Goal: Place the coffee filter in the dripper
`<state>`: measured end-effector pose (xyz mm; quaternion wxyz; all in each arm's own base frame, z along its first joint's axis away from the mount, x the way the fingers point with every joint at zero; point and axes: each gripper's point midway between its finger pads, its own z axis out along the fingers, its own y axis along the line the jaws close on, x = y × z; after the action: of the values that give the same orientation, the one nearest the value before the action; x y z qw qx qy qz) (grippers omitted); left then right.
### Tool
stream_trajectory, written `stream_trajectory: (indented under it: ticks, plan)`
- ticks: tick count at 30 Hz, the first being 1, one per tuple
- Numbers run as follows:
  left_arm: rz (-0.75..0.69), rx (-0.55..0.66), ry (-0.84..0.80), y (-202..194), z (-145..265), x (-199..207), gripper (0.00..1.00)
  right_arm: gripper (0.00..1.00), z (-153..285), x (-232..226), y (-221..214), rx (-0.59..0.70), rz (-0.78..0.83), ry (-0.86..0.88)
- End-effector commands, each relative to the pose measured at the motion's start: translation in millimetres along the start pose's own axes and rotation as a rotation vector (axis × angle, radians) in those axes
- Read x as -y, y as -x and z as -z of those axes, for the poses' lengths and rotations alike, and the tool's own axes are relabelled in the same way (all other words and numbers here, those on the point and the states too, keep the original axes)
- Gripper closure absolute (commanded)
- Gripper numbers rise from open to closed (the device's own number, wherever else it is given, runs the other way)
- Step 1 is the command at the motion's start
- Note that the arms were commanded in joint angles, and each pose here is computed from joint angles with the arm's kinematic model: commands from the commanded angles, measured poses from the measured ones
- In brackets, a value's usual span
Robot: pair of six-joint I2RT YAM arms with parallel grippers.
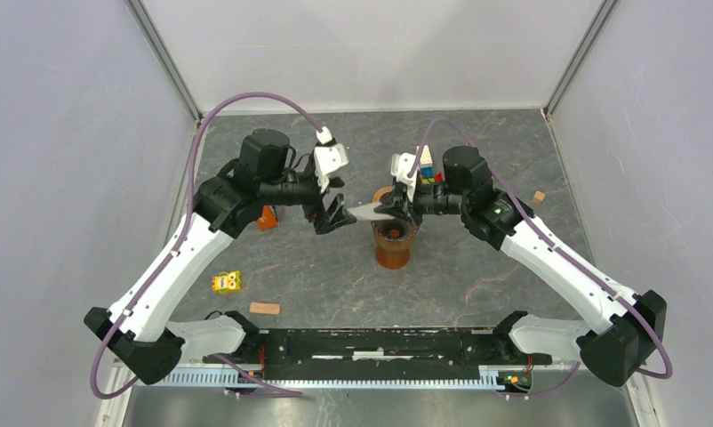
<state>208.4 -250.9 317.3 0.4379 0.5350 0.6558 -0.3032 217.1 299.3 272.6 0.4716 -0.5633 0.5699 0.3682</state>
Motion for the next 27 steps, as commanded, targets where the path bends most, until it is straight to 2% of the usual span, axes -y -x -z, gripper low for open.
stream_trajectory:
  ticks: [1,7,14,19,27]
  plan:
    - [0.131,0.153,0.197,58,4,-42,0.04,1.0,29,70,50,0.041,-0.01,-0.393]
    - [0.362,0.287,0.366,104,-2,-91,0.0,1.0,55,118,70,0.043,-0.047,-0.672]
    - [0.57,0.36,0.342,126,-20,-107,0.0,1.0,70,146,68,0.035,-0.132,-0.851]
    - [0.71,0.35,0.307,119,-40,-109,0.01,1.0,68,149,62,0.035,-0.176,-0.873]
    - [0.761,0.319,0.335,99,-57,-118,0.08,1.0,65,147,61,0.047,-0.198,-0.86]
